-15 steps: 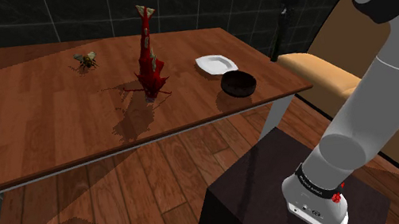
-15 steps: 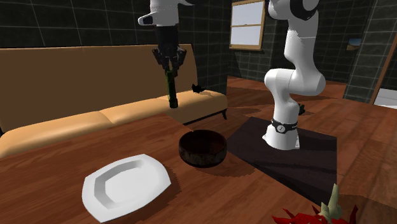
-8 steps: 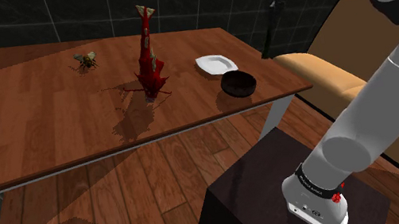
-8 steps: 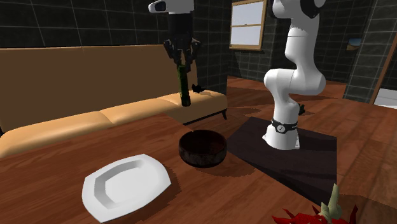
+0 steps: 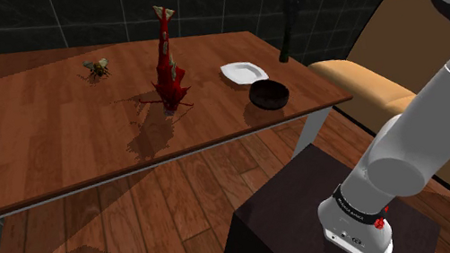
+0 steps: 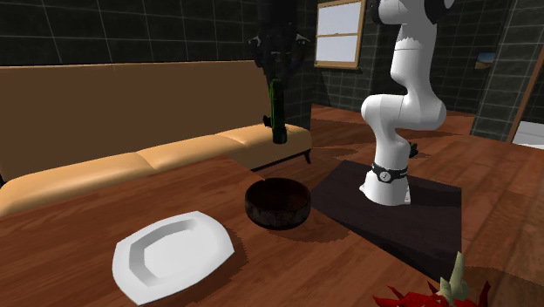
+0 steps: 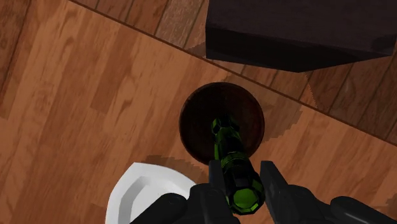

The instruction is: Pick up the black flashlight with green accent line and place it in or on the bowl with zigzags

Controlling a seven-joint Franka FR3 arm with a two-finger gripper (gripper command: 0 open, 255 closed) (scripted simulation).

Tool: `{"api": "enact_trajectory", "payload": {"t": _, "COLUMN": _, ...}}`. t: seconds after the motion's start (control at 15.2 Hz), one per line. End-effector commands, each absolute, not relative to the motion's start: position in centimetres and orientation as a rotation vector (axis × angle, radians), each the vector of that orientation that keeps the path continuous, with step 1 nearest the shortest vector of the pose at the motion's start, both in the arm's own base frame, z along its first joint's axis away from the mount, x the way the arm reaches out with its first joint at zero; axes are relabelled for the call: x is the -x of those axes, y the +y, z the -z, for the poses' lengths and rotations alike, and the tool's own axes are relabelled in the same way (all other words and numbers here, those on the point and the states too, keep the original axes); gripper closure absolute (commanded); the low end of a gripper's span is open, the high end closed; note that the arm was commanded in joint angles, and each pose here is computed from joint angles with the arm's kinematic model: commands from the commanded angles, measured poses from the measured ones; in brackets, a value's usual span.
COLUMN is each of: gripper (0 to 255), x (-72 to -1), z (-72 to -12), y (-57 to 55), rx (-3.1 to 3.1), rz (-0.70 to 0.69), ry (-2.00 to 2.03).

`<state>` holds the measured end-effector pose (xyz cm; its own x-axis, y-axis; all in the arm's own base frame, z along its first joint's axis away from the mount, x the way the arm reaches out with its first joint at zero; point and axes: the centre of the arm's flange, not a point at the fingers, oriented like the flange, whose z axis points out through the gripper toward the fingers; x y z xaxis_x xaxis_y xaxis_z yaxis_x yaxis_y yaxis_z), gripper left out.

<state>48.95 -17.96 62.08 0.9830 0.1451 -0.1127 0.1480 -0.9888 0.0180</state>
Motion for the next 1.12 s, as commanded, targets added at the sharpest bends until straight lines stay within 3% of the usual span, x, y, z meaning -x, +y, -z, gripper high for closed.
{"api": "enact_trajectory", "payload": {"t": 0.0, "gripper": 255, "x": -49.2, "z": -61.5, "y": -17.3, "rx": -3.102, "rz": 0.174, "ry": 0.226}}
{"api": "enact_trajectory", "payload": {"t": 1.06, "gripper": 255, "x": -49.2, "z": -53.0, "y": -17.3, "rx": -3.102, "rz": 0.174, "ry": 0.226}}
